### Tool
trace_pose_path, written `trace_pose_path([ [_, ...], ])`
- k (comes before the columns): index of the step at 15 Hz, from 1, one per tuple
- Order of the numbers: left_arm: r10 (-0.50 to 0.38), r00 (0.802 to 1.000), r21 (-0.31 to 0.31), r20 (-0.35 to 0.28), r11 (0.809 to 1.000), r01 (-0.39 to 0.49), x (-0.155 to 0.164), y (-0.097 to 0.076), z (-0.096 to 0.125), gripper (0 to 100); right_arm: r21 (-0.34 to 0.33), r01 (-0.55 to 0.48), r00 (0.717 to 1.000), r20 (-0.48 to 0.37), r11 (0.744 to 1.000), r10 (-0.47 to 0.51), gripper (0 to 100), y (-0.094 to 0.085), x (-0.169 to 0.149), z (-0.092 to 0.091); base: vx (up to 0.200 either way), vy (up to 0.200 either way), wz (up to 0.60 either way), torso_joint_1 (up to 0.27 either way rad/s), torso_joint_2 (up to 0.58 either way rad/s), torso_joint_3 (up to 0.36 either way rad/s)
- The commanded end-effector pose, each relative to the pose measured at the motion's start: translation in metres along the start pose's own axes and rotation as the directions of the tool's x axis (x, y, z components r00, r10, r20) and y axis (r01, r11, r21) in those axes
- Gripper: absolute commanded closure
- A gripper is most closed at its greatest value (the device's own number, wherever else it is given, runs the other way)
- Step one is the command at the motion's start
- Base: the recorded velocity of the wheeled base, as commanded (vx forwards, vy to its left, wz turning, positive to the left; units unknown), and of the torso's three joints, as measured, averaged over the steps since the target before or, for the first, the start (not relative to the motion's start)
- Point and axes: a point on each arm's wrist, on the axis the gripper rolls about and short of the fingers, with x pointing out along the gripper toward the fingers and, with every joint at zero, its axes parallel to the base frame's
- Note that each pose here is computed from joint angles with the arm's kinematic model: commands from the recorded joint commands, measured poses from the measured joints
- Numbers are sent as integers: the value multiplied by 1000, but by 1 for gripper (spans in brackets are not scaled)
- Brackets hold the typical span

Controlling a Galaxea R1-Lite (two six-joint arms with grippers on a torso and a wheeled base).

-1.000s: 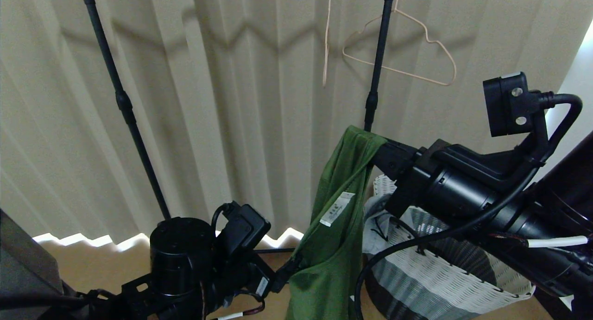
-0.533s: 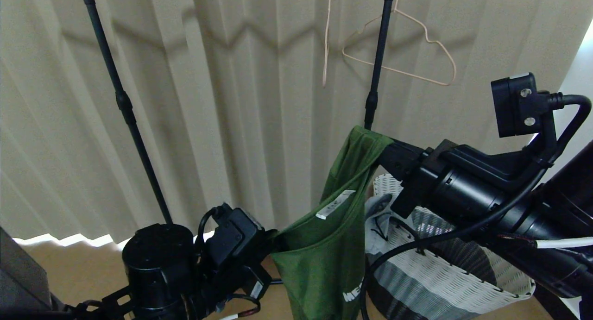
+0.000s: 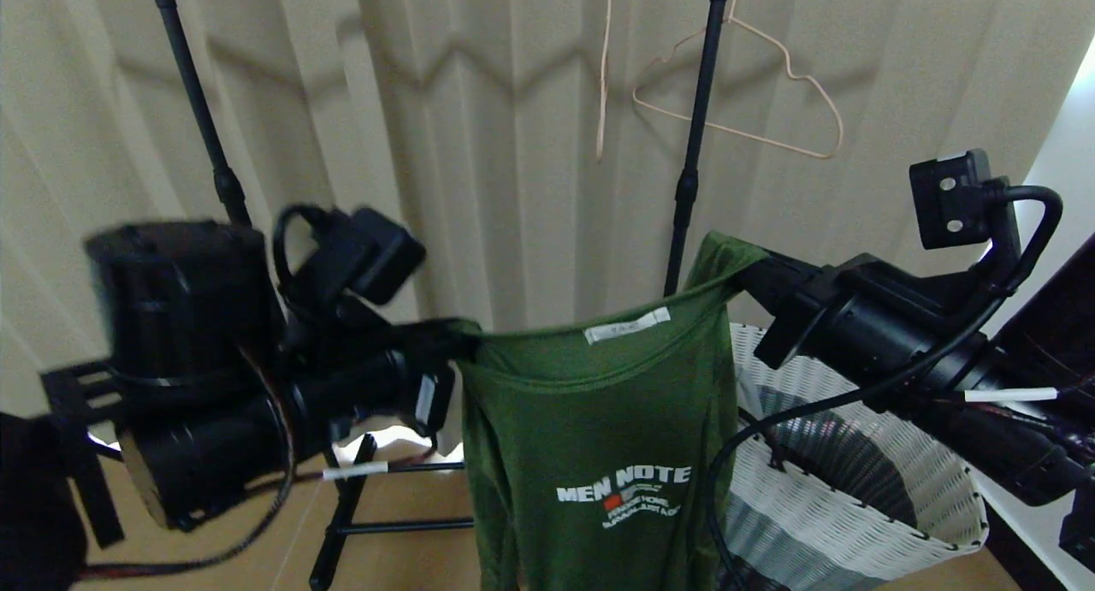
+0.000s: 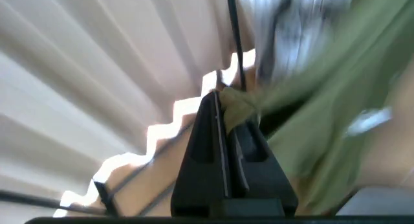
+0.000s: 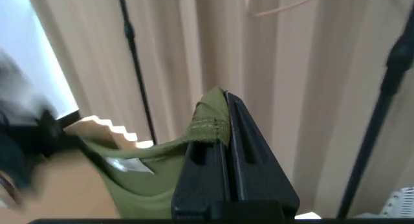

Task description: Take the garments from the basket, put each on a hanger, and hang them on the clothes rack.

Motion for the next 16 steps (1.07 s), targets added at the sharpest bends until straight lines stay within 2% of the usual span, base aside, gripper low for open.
trace_pose_path([
  [1, 57, 970, -125, 237, 992, -27, -41, 22, 95, 100, -5, 30, 999, 30, 1000, -30, 100, -8, 6, 7, 0, 0, 0, 0, 0, 0],
  [3, 62, 963, -129, 261, 991, -29, -36, 25, 111, 100, -9, 53, 997, 61, 999, -53, 100, -15, 15, 14, 0, 0, 0, 0, 0, 0],
  [4, 58, 968, -129, 245, 991, -27, -33, 25, 112, 100, -12, 64, 994, 91, 998, -63, 100, -19, 20, 21, 0, 0, 0, 0, 0, 0],
  [8, 29, 992, -122, 121, 992, -14, -23, 17, 80, 100, -12, 62, 992, 113, 998, -60, 100, -19, 19, 27, 0, 0, 0, 0, 0, 0],
  [12, 24, 996, -121, 86, 993, -14, -13, 15, 72, 100, -11, 49, 991, 125, 999, -48, 100, -13, -9, 47, 0, 0, 0, 0, 0, 0],
  [13, 28, 996, -125, 89, 992, -16, -10, 16, 74, 100, -9, 24, 993, 117, 1000, -23, 100, -9, -21, 53, 0, 0, 0, 0, 0, 0],
  [16, 24, 996, -189, 86, 982, -7, 3, 16, 75, 100, 4, -147, 983, 111, 989, 145, 100, 5, -52, 64, 0, 0, 0, 0, 0, 0],
])
